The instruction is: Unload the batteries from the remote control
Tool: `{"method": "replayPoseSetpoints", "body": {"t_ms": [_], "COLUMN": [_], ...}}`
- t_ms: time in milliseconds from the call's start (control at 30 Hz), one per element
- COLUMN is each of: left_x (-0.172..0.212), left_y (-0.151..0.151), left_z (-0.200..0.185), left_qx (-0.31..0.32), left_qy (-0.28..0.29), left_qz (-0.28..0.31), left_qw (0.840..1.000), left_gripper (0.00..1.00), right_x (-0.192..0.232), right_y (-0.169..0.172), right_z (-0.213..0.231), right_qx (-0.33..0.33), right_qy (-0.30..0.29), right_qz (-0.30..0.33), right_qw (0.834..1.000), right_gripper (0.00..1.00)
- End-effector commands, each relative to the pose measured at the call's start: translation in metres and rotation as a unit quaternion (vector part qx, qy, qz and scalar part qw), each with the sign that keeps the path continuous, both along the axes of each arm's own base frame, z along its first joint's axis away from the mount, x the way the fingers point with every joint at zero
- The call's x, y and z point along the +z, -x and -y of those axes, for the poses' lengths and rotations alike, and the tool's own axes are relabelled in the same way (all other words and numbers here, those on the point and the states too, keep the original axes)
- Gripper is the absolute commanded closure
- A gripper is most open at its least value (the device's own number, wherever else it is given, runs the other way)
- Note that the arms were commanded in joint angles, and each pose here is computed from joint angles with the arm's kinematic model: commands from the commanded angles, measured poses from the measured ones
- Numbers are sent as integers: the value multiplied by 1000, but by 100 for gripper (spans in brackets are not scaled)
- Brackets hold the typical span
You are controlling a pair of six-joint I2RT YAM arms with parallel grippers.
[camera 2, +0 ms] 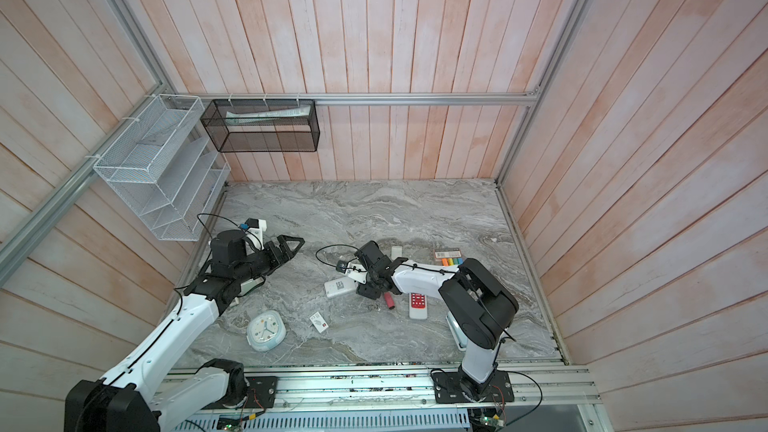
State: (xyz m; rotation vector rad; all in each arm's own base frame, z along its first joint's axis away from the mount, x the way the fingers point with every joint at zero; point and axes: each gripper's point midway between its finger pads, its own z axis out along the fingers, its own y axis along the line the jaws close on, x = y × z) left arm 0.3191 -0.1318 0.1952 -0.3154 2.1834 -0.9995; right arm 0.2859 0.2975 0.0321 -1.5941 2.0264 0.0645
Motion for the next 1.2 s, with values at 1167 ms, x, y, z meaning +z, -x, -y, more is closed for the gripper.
{"method": "replayPoseSetpoints", "body": {"t_ms": [1167], "left_x": [-22], "left_y": [-2], "left_z": [31], "left_qx": [-30], "left_qy": [24], "left_qz": [-29], "left_qw": [999], "left_gripper": [3], "right_x": [18], "right_y": [60], "right_z": [64], "right_qx": [-386], "right_qy": [-214], "right_qz": [-148], "right_qw": [885], "right_gripper": [61]}}
